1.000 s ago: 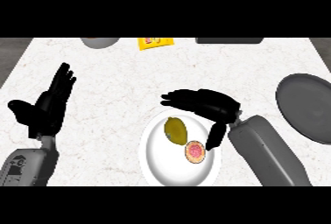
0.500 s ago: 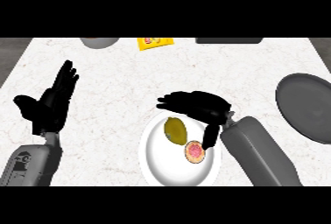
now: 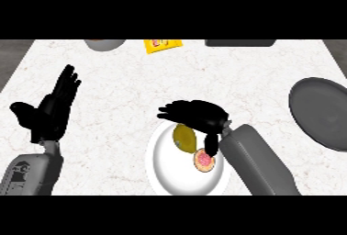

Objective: Pick the lemon from the plate and place it in the pan

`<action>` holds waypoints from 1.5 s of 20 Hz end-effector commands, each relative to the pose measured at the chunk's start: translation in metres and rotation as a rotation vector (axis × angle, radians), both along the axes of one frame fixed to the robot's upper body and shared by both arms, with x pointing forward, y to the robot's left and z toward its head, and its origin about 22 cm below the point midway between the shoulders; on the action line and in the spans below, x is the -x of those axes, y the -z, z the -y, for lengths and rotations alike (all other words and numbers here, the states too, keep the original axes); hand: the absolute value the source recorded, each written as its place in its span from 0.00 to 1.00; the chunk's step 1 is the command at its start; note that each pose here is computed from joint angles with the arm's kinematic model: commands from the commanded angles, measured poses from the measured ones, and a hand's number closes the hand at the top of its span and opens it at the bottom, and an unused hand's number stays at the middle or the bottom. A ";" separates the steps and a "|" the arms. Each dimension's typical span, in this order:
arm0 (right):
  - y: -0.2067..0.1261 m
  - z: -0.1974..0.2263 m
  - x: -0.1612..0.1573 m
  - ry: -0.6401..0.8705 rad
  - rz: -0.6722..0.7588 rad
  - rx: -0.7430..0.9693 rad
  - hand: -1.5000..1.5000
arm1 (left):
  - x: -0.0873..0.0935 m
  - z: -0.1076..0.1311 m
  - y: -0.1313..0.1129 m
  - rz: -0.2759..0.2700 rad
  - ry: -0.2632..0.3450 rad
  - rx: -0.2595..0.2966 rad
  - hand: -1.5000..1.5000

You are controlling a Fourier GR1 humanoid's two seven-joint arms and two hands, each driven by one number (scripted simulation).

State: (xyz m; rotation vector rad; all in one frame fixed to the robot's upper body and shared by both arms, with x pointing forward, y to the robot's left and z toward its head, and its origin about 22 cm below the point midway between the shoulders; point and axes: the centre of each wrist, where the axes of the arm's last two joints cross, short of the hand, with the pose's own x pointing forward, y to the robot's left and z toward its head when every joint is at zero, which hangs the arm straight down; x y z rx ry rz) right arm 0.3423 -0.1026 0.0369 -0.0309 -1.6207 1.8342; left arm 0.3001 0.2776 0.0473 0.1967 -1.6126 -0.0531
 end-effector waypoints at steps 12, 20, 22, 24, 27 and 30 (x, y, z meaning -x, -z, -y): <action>0.018 -0.025 0.010 -0.150 0.020 0.019 1.00 | 0.004 -0.010 0.011 0.007 0.003 -0.007 0.50; 0.025 -0.013 0.014 0.010 0.000 0.058 1.00 | 0.003 0.007 -0.003 0.010 -0.025 -0.014 0.50; 0.047 0.007 0.019 0.261 -0.068 0.137 1.00 | 0.010 -0.007 0.004 -0.018 -0.042 -0.010 0.50; 0.076 0.047 0.032 0.480 -0.149 0.250 1.00 | 0.013 -0.019 -0.003 -0.013 -0.080 -0.013 0.50; 0.068 0.049 0.037 0.717 -0.136 0.247 1.00 | 0.020 -0.017 0.007 -0.031 -0.100 -0.013 0.50; 0.034 0.051 0.047 0.863 0.063 0.130 1.00 | 0.022 -0.027 0.009 -0.032 -0.101 -0.009 0.50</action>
